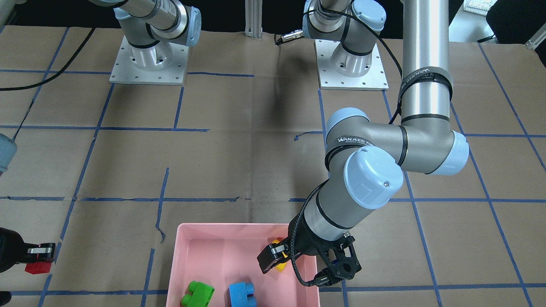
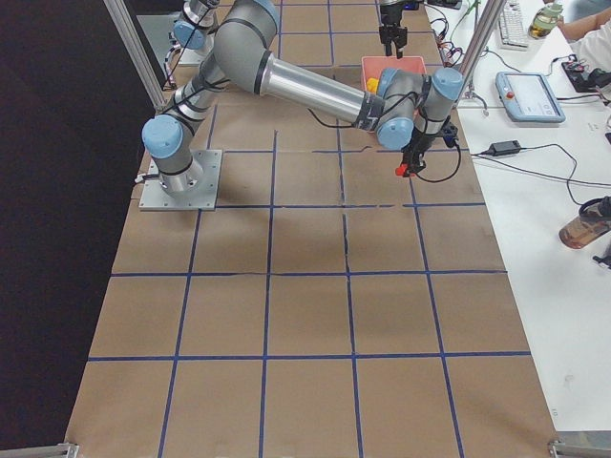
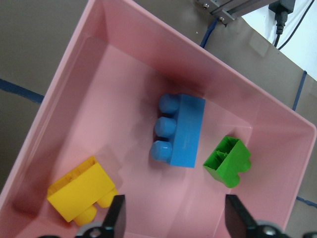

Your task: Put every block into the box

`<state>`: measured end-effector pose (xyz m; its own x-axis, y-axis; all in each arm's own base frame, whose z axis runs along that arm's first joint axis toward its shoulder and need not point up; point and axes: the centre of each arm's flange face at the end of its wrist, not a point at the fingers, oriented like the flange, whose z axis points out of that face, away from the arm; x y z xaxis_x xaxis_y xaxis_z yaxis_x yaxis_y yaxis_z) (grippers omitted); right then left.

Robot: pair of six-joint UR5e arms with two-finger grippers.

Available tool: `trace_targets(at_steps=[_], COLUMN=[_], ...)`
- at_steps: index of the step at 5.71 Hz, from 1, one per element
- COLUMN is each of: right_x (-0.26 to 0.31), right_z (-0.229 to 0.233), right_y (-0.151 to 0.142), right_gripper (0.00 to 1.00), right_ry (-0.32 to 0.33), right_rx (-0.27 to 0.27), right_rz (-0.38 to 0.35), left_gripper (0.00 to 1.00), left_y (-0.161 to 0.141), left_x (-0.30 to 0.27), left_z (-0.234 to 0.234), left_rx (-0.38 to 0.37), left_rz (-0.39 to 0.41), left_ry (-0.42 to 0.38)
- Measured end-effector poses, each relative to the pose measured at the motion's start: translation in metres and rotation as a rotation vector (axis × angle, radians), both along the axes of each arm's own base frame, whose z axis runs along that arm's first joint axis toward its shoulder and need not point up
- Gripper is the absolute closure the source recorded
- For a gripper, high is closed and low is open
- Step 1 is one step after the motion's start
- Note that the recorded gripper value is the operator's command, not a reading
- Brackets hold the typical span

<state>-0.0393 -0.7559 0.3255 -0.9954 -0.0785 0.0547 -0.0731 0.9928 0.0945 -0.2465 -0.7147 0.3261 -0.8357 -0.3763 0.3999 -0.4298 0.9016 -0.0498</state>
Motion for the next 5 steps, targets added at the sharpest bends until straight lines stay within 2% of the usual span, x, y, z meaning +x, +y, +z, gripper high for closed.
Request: trace_targets(at_steps=[1, 2, 4, 5], right_x=[0.018, 0.060, 0.192, 0.245], right_z=[0.029, 0.045, 0.056, 0.044], right_y=[-0.002, -0.003, 0.005, 0.008], right_gripper=[0.71, 0.72, 0.71, 0.70], right_ry=[-0.023, -0.027, -0.014, -0.021], right_rx=[0.006, -0.004, -0.045, -0.068], right_rz=[-0.036, -0.074, -0.175, -0.221], left_gripper=[0.01, 0.01, 0.01, 0.01], left_y=[0.010, 0.027, 0.078, 0.107], left_x=[0.016, 0.031, 0.072, 0.098], left_z=[0.021, 0.049, 0.114, 0.144], left_rx=[0.024, 0.046, 0.120, 0.160], left_rz=[0.001, -0.028, -0.223, -0.297], left_ry=[-0.081, -0.170, -0.352, -0.389])
